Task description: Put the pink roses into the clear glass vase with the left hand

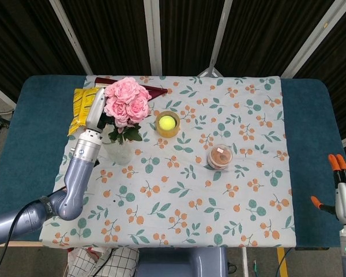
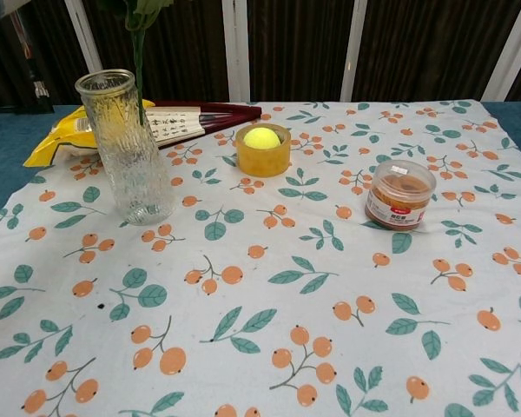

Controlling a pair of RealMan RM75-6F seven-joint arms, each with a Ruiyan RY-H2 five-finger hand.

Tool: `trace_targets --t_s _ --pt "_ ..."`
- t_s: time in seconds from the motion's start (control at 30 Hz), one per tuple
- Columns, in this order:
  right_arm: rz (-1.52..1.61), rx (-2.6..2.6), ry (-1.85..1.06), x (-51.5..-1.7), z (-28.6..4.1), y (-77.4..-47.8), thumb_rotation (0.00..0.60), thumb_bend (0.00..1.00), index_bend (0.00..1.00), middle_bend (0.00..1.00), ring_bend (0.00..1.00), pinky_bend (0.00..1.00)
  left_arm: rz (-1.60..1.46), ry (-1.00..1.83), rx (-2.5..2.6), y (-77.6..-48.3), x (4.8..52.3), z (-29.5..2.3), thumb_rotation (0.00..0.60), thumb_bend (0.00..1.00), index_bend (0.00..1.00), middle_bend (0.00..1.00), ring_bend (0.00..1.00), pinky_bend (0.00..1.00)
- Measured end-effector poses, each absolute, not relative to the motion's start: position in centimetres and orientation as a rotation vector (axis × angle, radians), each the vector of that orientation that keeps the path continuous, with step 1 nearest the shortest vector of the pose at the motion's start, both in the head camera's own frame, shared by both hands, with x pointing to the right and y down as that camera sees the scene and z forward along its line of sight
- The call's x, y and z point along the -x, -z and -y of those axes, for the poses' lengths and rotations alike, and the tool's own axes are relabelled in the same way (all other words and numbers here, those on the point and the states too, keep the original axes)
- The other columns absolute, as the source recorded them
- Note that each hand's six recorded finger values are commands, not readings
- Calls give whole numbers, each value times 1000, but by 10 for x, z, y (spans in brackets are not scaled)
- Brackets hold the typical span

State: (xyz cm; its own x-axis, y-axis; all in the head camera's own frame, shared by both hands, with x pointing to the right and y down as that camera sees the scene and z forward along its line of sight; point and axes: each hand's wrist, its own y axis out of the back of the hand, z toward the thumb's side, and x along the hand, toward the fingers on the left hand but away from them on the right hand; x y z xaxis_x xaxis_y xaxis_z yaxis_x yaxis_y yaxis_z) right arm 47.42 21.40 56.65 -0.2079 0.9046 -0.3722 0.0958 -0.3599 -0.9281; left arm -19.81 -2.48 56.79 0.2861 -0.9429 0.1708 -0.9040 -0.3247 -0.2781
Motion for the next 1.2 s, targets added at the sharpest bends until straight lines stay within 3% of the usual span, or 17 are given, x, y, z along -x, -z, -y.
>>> trace_targets --t_s 0.23,0.87,1.2 --pt "1207 1421 -1643 -474 -214 -569 600 182 68 0 59 119 -1780 436 2397 -568 206 26 600 363 543 562 436 485" --pt "1204 1414 -1644 -471 -215 -570 600 181 68 0 60 119 -1742 276 2232 -468 228 41 600 363 543 560 436 484" --pt "1202 1418 -1649 -469 -215 -572 600 181 68 0 59 119 -1724 373 2221 -471 250 38 600 361 543 550 436 483"
